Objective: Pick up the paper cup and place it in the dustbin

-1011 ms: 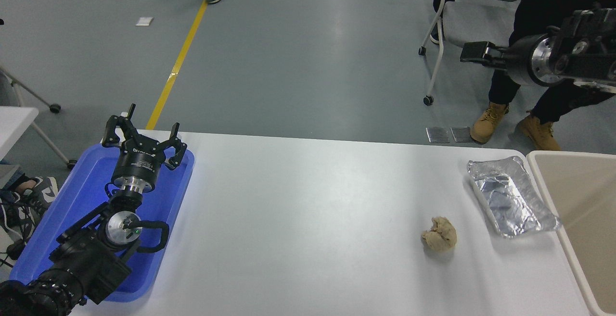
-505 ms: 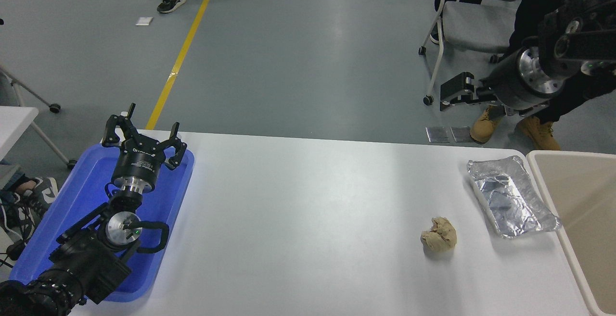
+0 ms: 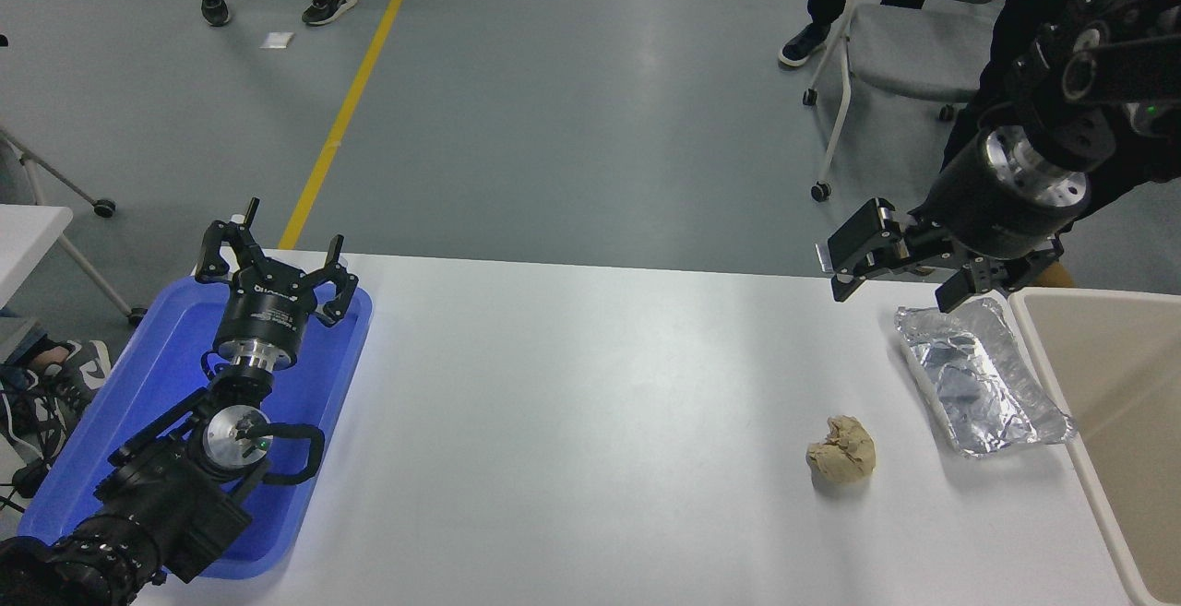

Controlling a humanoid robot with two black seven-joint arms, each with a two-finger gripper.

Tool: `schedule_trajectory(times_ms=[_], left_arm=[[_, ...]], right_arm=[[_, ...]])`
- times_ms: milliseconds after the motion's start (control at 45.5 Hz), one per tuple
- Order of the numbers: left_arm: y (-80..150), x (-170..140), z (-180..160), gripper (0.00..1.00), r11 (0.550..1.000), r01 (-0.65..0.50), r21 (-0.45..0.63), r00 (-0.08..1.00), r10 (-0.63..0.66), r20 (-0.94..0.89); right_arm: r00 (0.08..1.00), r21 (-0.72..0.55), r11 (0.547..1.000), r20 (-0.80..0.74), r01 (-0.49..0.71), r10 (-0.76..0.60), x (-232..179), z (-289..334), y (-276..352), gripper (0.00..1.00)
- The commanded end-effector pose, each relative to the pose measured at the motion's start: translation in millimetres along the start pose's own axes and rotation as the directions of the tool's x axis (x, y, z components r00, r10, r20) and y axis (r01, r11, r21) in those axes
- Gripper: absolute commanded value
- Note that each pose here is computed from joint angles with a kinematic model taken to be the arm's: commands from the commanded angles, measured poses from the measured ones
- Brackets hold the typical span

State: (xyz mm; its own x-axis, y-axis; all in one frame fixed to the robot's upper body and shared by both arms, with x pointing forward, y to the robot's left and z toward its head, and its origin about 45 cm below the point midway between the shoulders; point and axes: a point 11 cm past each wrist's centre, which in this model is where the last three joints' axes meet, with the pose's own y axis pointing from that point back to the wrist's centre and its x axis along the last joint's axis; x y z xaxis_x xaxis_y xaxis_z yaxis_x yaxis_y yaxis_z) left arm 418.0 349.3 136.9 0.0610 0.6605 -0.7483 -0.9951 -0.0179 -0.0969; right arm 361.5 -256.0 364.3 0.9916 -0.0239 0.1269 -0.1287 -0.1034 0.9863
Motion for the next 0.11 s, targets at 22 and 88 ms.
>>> schedule_trajectory(times_ms=[22, 88], left_arm=[[0.0, -0.1, 0.0, 1.00, 1.000, 0.001, 0.000, 1.000, -0.001, 0.000], [0.0, 0.0, 0.1, 1.00, 1.000, 0.000, -0.001, 1.000, 0.000, -0.001]], right_arm=[[1.000, -0.002, 1.000, -0.010, 0.018, -0.018, -3.7, -4.4, 0.9, 1.00], [1.000, -0.002, 1.000, -0.010, 0.020, -0.020, -4.2, -4.4, 0.7, 1.00]])
